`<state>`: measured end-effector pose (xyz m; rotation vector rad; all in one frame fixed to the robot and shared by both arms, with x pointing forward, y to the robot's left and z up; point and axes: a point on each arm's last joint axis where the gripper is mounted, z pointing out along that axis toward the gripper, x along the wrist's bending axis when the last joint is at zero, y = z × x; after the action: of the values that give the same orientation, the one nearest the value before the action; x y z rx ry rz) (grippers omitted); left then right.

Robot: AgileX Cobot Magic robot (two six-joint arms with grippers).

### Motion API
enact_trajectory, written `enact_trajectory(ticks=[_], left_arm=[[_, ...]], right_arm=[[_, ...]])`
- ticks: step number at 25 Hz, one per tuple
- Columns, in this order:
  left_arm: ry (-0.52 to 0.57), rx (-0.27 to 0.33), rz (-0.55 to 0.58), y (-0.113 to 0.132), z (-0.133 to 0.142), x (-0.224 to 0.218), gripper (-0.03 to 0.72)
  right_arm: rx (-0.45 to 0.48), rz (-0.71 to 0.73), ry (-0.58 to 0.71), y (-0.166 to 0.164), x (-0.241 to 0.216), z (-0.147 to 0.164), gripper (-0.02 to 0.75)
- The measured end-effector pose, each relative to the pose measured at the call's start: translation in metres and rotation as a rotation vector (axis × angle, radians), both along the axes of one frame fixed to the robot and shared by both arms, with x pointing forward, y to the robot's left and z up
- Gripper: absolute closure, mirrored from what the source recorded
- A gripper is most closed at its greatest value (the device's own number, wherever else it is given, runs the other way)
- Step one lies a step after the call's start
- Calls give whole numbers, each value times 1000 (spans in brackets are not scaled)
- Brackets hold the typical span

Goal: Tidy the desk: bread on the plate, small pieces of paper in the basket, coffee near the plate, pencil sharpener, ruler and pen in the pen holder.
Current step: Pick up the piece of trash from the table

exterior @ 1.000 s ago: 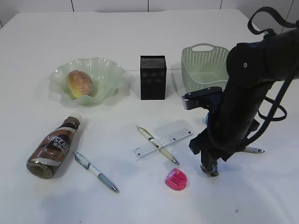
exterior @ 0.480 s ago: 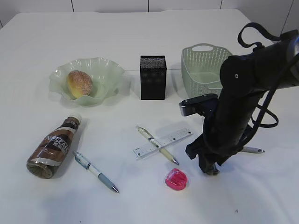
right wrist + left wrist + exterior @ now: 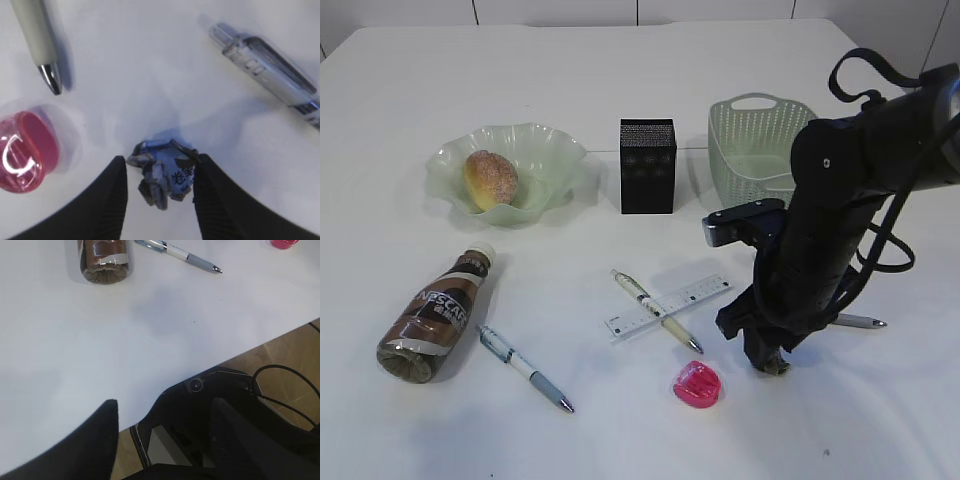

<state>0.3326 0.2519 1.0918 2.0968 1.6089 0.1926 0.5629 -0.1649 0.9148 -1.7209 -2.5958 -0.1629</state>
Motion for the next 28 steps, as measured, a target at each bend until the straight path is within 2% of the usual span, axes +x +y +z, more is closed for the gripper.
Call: enact_trajectory(ticks=[7, 12, 15, 16, 18, 22, 28], left_arm=[[-1, 0, 0, 0, 0, 0, 285], [-1, 0, 0, 0, 0, 0, 286], [-1, 0, 0, 0, 0, 0, 286], [-1, 0, 0, 0, 0, 0, 286], [-1, 0, 0, 0, 0, 0, 286], [-1, 0, 0, 0, 0, 0, 286], [-1, 0, 0, 0, 0, 0, 286]], right_arm=[[-17, 7, 37, -1, -3, -2, 386], [-26, 8, 63, -1, -3, -9, 459], [-26, 8, 63, -1, -3, -9, 476], [-26, 8, 63, -1, -3, -9, 525], [-26, 8, 63, -1, -3, -9, 561], [-27, 9, 61, -2, -3, -9, 692], [-30, 13, 60, -2, -3, -9, 721]])
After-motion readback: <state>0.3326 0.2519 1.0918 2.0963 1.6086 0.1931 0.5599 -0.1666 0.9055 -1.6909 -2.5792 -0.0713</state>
